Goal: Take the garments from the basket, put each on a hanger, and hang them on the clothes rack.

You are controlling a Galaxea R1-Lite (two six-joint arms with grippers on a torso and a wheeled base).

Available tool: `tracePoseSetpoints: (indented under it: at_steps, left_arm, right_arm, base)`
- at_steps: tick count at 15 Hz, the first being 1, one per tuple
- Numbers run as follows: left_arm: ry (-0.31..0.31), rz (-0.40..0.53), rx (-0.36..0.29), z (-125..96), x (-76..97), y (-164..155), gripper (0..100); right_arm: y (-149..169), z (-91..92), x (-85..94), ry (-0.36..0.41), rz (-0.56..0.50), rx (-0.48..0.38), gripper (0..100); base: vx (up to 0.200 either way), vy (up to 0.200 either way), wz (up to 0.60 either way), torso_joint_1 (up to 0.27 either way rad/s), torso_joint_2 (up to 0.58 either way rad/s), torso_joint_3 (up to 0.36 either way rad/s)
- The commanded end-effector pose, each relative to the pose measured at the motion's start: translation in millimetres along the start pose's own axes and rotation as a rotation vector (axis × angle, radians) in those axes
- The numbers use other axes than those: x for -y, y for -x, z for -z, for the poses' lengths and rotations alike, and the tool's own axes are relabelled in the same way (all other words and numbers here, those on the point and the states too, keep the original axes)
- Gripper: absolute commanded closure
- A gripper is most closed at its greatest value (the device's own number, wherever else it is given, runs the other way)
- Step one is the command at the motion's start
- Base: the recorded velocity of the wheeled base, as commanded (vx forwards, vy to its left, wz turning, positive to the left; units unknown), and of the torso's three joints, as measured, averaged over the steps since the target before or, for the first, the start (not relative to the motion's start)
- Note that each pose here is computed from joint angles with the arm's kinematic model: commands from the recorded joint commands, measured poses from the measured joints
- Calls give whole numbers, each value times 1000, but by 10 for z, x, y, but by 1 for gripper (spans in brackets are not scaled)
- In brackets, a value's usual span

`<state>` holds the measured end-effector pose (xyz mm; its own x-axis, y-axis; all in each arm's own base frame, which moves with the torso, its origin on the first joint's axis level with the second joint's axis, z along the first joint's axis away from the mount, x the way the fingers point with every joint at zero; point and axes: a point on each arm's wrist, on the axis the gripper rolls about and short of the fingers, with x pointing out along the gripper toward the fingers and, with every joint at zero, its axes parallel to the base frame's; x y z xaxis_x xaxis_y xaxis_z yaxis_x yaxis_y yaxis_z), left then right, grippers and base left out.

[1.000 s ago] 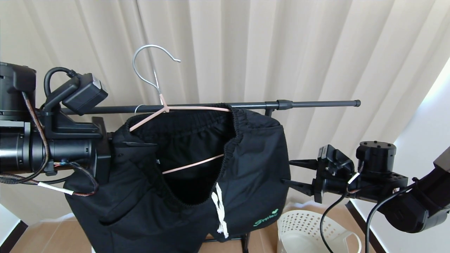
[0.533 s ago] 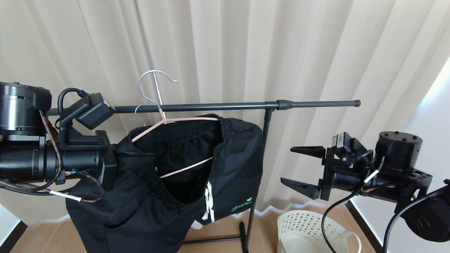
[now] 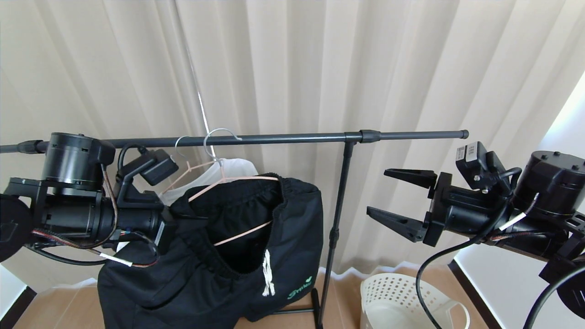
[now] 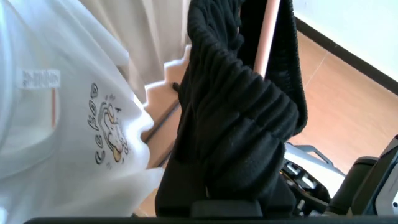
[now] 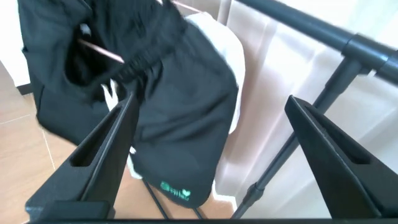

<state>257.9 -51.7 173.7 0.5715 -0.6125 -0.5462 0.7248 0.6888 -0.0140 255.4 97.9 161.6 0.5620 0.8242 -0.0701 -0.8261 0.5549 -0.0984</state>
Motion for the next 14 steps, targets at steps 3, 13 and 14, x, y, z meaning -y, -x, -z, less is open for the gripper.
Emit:
tracePoseSetpoints:
  at_steps: [3,13,14]
  left_arm:
    - [90,-30,-56,120,-148,-316,100]
    - [272,-197,2,-108,-276,-825,100]
    - [289,-198,15,-154,-288,-861,100]
  right_arm:
    - [1,-7,-5,2,0,2,0]
    - [-7,12,0,0,8,-4,0]
    - [-8,8,2,1,8,-3,0]
  base:
    - [0,0,0,0,0,0]
    - [0,0,0,0,0,0]
    - [0,0,0,0,0,0]
